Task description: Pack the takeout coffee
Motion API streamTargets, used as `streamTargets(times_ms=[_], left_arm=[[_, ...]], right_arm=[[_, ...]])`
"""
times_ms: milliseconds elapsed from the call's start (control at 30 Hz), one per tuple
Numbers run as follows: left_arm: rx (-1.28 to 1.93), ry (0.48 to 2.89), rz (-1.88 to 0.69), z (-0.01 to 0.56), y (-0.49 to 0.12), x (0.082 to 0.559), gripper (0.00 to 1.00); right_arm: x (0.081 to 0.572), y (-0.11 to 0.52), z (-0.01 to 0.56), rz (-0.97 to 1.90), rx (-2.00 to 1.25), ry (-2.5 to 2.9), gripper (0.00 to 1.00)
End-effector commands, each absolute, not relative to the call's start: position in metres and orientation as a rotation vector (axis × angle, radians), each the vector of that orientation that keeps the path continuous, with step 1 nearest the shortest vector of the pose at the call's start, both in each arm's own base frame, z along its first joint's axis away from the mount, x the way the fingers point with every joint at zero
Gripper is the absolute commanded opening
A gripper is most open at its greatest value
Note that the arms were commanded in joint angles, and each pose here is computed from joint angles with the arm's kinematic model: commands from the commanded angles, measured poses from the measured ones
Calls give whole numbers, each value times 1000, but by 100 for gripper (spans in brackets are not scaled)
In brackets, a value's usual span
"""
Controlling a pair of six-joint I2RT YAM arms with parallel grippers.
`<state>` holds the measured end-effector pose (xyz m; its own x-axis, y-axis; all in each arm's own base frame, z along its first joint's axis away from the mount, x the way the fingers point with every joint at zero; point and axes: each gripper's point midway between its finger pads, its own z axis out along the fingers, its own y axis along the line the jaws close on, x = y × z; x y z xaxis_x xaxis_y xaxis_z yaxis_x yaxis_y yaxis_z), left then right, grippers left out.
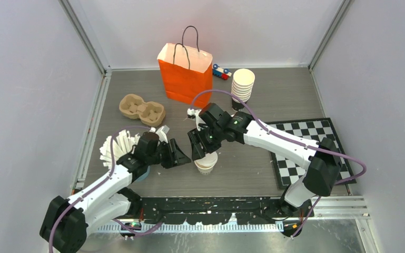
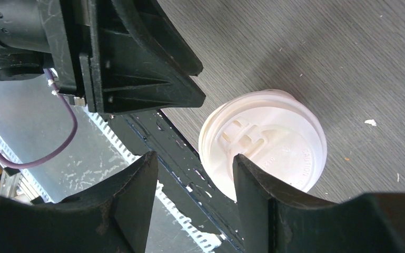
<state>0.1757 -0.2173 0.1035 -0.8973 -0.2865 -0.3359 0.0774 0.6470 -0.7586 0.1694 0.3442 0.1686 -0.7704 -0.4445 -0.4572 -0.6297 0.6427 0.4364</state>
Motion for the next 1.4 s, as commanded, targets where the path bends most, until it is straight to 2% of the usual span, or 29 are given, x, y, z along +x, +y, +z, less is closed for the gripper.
streamTargets(times_ms=[0, 900, 1367], left_arm=[[-118, 2401, -1216, 109, -227, 178, 43], [-112, 2384, -1292, 109, -239, 183, 42], [-87, 2396, -1200, 114, -230, 186, 43]], right_arm=[[170, 351, 169, 859, -887, 2524, 59], [150, 360, 163, 885, -924, 2554, 59], [143, 360, 162, 895, -920, 2567, 60]])
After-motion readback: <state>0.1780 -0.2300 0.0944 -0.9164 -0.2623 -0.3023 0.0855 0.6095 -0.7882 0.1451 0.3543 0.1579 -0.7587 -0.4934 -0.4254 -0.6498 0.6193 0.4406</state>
